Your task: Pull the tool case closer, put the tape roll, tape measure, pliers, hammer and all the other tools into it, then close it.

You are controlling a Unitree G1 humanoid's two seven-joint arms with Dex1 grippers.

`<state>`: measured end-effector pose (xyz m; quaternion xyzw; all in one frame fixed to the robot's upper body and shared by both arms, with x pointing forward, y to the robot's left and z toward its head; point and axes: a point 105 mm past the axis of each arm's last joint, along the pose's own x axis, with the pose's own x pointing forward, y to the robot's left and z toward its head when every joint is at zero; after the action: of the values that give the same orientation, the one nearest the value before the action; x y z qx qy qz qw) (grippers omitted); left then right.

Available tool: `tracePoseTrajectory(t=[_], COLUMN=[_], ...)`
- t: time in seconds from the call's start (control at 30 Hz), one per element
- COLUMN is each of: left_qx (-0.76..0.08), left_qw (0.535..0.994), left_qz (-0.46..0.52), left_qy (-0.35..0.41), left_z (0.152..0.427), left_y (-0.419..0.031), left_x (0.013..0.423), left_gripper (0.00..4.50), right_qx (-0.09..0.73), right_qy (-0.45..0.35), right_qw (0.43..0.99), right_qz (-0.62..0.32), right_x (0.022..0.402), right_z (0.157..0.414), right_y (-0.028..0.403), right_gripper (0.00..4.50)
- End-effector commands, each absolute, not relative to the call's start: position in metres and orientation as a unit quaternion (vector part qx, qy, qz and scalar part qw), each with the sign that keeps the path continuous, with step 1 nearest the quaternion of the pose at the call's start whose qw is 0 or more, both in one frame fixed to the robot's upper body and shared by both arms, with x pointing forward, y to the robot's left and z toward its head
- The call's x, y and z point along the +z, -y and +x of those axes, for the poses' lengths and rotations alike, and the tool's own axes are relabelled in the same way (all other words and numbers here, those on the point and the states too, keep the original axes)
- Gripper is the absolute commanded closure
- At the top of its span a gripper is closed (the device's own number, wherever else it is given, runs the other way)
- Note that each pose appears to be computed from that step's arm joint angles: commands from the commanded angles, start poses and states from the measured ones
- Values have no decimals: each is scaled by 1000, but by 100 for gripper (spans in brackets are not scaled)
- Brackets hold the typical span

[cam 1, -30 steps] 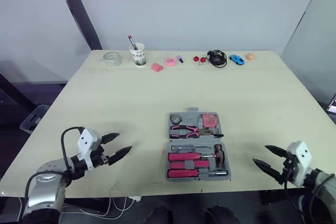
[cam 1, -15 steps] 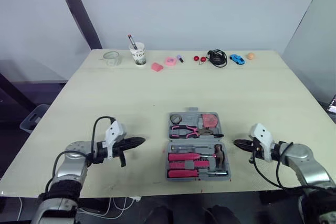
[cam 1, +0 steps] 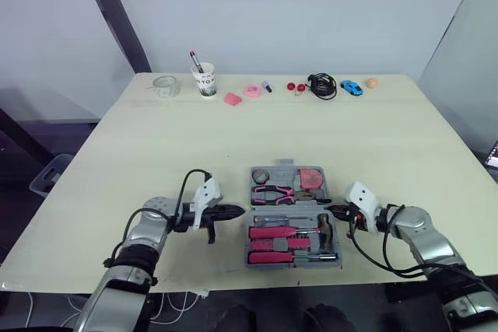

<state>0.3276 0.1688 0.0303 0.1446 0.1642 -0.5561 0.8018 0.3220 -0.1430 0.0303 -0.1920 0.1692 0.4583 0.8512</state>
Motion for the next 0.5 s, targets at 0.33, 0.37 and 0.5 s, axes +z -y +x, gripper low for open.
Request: tracePoseTrajectory(t=[0.33,0.37,0.5], left_qx=[-567,-567,-572], left_qw=[791,791,789], left_qz=[156,157,153], left_qy=[-167,-167,-167], left_z=[333,333,333], left_y=[-161,-161,-156], left_x=[29,29,27], left_gripper=[445,445,445], right_qx=[469,470,476], right_qy=[-142,-142,-141], right_qw=[847,847,844], right_qz=[-205,-205,-204], right_x=[42,42,42], right_z=[326,326,324], right_y=[134,134,131], right_gripper=[450,450,450])
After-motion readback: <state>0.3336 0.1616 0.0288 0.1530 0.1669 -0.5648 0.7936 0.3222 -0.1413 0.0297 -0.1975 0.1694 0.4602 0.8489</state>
